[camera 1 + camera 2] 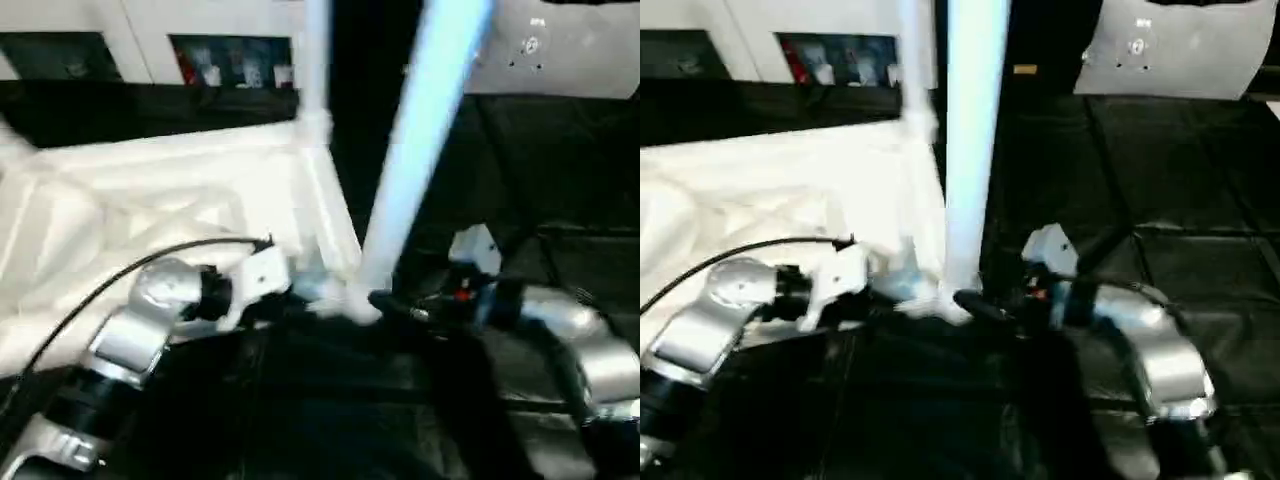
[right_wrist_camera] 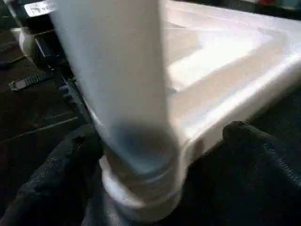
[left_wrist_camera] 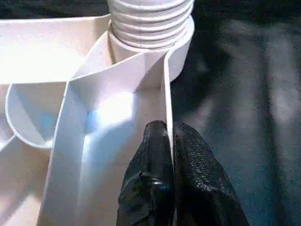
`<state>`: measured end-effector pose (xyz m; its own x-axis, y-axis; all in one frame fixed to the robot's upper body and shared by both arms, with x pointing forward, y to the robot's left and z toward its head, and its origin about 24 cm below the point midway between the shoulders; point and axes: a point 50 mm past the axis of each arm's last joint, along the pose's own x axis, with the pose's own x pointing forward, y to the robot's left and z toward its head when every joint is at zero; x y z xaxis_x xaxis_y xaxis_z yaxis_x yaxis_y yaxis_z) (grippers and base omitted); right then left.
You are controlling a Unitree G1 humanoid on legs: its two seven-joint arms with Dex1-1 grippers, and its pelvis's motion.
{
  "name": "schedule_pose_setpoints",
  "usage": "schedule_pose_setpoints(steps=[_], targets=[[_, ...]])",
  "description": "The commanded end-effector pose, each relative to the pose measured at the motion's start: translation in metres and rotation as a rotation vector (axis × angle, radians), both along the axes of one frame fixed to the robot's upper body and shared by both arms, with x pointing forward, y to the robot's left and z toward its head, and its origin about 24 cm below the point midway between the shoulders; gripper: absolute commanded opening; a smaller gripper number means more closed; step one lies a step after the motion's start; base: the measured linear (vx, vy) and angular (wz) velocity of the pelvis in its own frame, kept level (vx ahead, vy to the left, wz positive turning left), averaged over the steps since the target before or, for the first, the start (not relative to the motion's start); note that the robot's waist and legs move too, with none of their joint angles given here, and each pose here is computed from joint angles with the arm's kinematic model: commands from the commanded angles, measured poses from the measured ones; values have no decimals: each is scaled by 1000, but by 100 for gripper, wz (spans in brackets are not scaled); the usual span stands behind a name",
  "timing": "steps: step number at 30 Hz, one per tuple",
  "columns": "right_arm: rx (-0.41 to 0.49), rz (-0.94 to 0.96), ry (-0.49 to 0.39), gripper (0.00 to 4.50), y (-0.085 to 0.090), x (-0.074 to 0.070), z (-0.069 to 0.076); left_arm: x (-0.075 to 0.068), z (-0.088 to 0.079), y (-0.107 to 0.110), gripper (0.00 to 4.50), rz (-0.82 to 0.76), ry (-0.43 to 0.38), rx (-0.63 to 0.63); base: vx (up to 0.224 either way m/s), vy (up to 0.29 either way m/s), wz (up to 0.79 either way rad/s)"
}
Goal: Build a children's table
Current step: Insert table leg to table base, then rotate leg to tighten
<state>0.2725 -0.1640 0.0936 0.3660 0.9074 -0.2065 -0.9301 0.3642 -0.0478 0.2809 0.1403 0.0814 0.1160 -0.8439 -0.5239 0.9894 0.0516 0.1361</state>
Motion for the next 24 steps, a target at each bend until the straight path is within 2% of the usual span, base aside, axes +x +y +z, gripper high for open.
schedule_pose_setpoints(steps=[1, 2, 7, 15, 18, 20, 21, 24], targets=[[-35, 68, -12, 444, 0, 2, 0, -8, -4, -7, 0, -166, 45, 19, 0, 0, 0], [-64, 121, -16, 444, 1, 3, 1, -7, -3, -7, 0, -213, 45, 31, 0, 0, 0], [-93, 286, 21, 444, 7, 2, -1, -6, 1, -8, 0, -318, 44, 44, 0, 0, 0], [-98, 437, 46, 444, 23, -1, -9, -6, 0, -14, 0, -410, 46, 37, 0, 0, 0], [-87, 449, 51, 407, 26, 0, -10, -5, 0, -16, 0, -425, 42, 39, 0, 0, 0], [-81, 459, 58, 402, 28, 0, -10, -5, 0, -17, 0, -429, 41, 38, 0, 0, 0], [-81, 459, 58, 375, 28, 0, -10, -5, 0, -17, 0, -429, 41, 38, 0, 0, 0], [-80, 483, 76, 360, 29, 0, -11, -3, 0, -16, 0, -434, 40, 41, 0, 0, 0]])
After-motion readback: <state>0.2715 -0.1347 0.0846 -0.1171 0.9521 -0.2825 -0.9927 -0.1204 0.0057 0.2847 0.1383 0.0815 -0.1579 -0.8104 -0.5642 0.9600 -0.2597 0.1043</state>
